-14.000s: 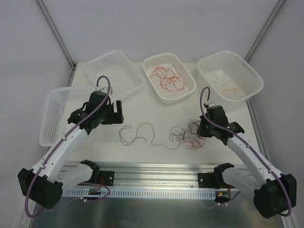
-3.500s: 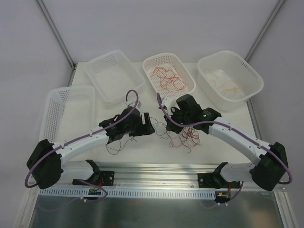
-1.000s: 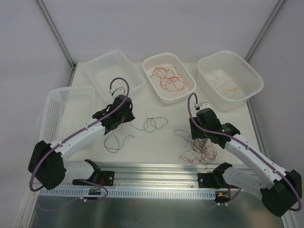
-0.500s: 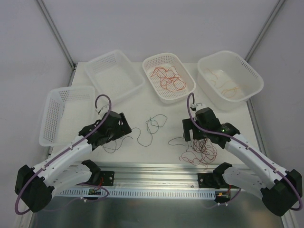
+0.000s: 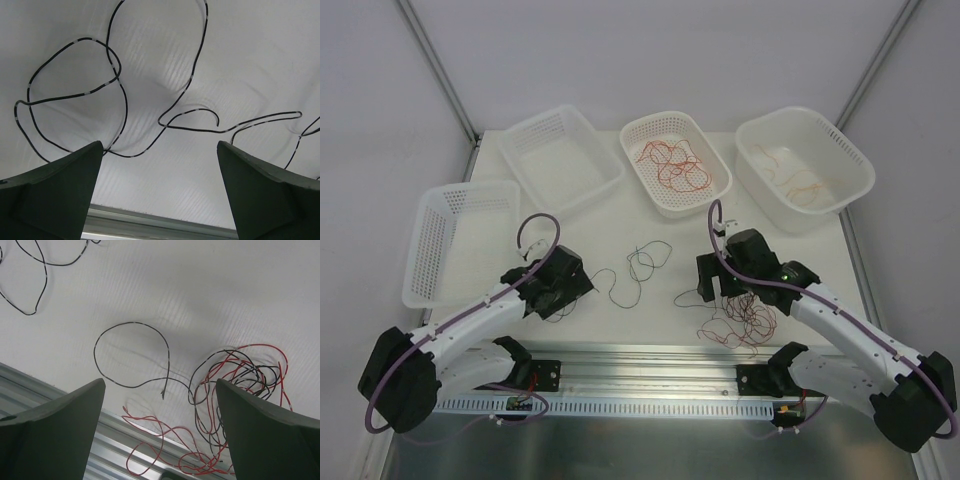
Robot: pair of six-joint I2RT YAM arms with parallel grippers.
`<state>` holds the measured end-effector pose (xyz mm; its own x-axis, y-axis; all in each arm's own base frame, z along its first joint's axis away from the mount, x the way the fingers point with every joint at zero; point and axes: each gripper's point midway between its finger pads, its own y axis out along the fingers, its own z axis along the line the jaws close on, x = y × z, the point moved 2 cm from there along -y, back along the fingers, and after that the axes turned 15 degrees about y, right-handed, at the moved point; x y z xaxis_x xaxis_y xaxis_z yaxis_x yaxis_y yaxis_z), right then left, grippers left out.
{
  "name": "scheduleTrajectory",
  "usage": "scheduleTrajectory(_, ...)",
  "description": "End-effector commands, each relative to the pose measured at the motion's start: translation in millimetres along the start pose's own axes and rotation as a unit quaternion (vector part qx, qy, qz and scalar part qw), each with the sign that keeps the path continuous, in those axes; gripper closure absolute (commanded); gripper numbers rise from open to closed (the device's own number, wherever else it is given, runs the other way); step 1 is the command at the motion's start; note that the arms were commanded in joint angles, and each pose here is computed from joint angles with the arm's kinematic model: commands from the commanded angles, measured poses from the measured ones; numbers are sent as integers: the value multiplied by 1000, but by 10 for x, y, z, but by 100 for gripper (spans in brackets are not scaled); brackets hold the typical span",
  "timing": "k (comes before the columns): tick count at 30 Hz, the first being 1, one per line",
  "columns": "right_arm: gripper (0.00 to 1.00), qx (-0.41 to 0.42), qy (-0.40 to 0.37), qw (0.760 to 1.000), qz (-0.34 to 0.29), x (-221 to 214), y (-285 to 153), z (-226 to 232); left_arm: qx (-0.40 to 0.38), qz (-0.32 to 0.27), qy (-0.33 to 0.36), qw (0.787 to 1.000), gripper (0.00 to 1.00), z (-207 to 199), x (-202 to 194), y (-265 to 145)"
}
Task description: Untangle the cables
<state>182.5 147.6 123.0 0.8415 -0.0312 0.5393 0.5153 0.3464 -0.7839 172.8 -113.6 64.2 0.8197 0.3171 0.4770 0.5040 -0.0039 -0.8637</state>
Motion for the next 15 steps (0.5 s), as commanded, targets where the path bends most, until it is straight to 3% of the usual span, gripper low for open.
scheduleTrajectory(1, 3, 25, -4, 1000, -9, 33, 6, 107, -17, -12, -14, 1000, 1, -131, 68, 127)
scheduleTrajectory(8, 3, 33, -11, 999, -9, -2, -12, 139, -24, -29, -9, 999, 1, -257, 158, 285)
scheduleTrajectory(15, 3, 30, -16, 999, -6, -27, -19, 134, -11, -8, -6, 1000, 1, -266, 100, 364)
